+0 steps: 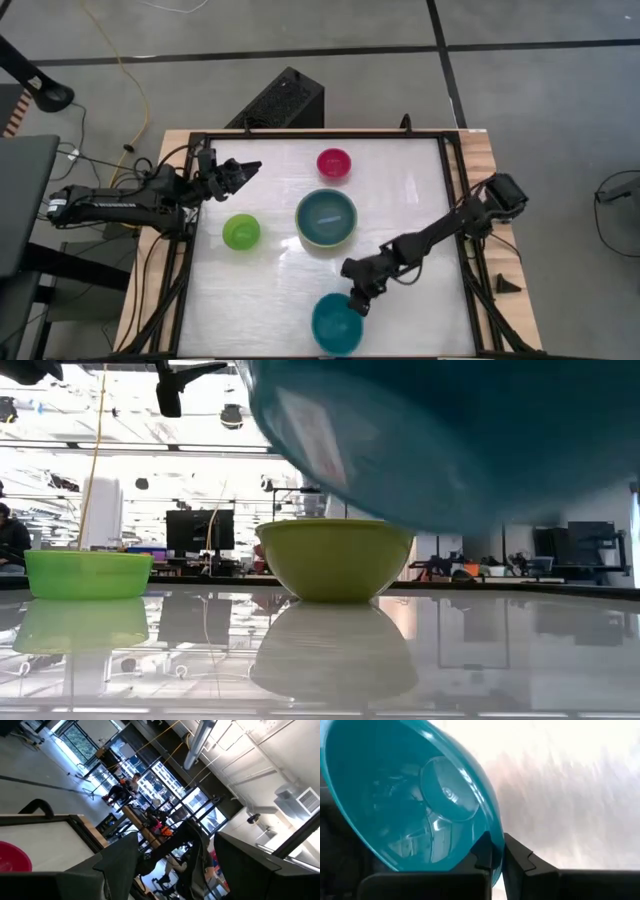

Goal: Nest bowls inside each other
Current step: Stack the blue bowl on top of the light blue bowl

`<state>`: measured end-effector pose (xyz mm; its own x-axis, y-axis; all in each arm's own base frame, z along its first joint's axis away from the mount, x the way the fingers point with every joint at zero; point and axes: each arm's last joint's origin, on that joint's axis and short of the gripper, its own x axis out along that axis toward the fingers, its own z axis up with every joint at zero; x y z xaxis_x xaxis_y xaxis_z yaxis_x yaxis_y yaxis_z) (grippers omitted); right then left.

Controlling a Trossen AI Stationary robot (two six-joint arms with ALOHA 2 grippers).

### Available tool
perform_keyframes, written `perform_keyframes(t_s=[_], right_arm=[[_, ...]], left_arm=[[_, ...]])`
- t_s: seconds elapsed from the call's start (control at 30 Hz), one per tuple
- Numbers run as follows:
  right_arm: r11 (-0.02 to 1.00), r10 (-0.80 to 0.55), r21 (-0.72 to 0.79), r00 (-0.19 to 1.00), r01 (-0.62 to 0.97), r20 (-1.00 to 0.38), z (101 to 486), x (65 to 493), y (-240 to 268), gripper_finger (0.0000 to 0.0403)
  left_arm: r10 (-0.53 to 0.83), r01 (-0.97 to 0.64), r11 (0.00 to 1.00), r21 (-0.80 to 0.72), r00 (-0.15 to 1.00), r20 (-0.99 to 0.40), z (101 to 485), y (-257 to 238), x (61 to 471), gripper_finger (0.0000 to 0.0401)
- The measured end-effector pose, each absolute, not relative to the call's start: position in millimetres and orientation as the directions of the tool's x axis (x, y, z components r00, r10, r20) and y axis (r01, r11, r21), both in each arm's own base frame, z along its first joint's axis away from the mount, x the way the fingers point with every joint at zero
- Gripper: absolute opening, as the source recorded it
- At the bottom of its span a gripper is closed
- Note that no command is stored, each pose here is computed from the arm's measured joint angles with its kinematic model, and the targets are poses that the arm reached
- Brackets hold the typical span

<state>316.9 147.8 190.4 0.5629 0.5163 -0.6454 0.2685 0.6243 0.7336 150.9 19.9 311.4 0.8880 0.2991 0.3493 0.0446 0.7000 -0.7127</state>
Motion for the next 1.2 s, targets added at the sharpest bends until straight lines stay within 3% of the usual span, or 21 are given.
perform_keyframes(t_s=[0.2,0.3,0.47,0.6,0.77,1.03,1.1,1.2], right_arm=[[0.664,0.379,0.708,0.709,0.239,-0.595,217.6,328.3,91.1,0.0042],[0.666,0.238,0.666,0.750,0.336,-0.617,225.5,328.6,51.4,0.0042],[0.644,0.034,0.557,0.708,0.525,-0.706,228.6,316.5,-14.5,0.0042],[0.613,-0.049,0.507,0.669,0.606,-0.742,226.4,306.1,-53.6,0.0042],[0.590,-0.057,0.509,0.662,0.626,-0.748,230.3,297.6,-73.0,0.0042],[0.615,-0.002,0.386,0.490,0.687,-0.872,220.2,288.3,-65.6,0.0043],[0.626,-0.009,0.395,0.512,0.673,-0.859,222.6,290.4,-64.4,0.0060],[0.629,-0.006,0.397,0.516,0.668,-0.857,223.4,290.4,-62.8,0.0121]], left_arm=[[0.299,0.047,0.699,-0.714,0.888,0.350,311.5,19.9,150.8,0.0249],[0.298,0.051,0.693,-0.719,0.888,0.350,311.5,19.8,150.9,0.0249],[0.293,0.062,0.683,-0.728,0.890,0.350,311.5,19.7,150.9,0.0249],[0.285,0.067,0.684,-0.726,0.892,0.351,311.5,19.5,151.0,0.0249],[0.285,0.069,0.683,-0.727,0.892,0.352,311.6,19.5,150.9,0.0249],[0.285,0.061,0.686,-0.725,0.894,0.345,310.9,19.5,151.2,0.0249],[0.293,0.052,0.685,-0.726,0.893,0.341,310.5,19.7,151.3,0.0249],[0.294,0.045,0.690,-0.722,0.895,0.337,310.2,19.8,151.4,0.0249]])
